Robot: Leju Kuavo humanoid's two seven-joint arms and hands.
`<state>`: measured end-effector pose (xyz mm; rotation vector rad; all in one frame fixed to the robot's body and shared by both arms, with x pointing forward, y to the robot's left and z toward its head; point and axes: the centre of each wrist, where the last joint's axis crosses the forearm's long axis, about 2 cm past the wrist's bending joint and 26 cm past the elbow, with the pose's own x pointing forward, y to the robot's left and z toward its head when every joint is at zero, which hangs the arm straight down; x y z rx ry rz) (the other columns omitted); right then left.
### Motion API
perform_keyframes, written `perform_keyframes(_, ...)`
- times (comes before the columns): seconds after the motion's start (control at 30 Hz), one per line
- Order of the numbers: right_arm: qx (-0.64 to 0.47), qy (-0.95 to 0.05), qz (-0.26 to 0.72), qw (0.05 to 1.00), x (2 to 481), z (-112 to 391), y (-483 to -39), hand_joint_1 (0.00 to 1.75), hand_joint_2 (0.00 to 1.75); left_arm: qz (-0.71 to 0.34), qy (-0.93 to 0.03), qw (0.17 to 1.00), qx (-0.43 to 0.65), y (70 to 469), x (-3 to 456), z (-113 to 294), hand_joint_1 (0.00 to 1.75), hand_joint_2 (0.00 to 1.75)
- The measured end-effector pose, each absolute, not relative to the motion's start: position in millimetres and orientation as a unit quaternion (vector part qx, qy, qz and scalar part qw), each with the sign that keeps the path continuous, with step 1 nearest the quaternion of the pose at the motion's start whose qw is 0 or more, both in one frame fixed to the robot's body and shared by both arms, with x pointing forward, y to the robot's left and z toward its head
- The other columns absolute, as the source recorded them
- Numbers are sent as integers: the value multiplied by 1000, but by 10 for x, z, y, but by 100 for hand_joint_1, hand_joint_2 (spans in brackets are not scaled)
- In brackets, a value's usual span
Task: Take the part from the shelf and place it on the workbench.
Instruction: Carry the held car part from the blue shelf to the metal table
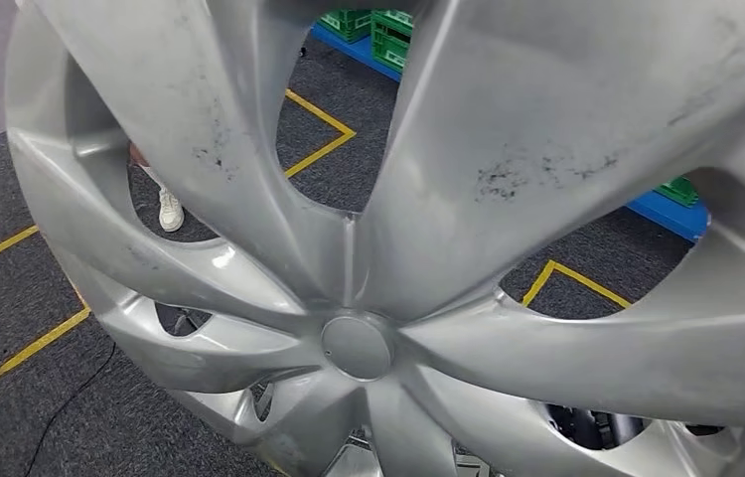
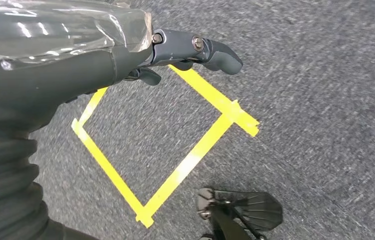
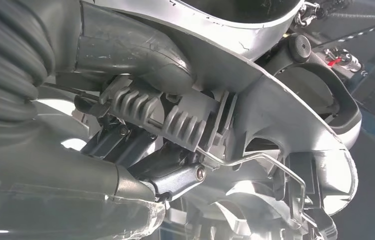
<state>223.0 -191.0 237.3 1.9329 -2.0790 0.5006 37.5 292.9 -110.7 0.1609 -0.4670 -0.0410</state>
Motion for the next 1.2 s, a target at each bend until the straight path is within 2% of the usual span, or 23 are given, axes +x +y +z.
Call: perform_keyframes(1.2,655,-729,157,120,2159,2362,-1965,175,175,-35,-241,964,103,2989,469,-1094,0,175)
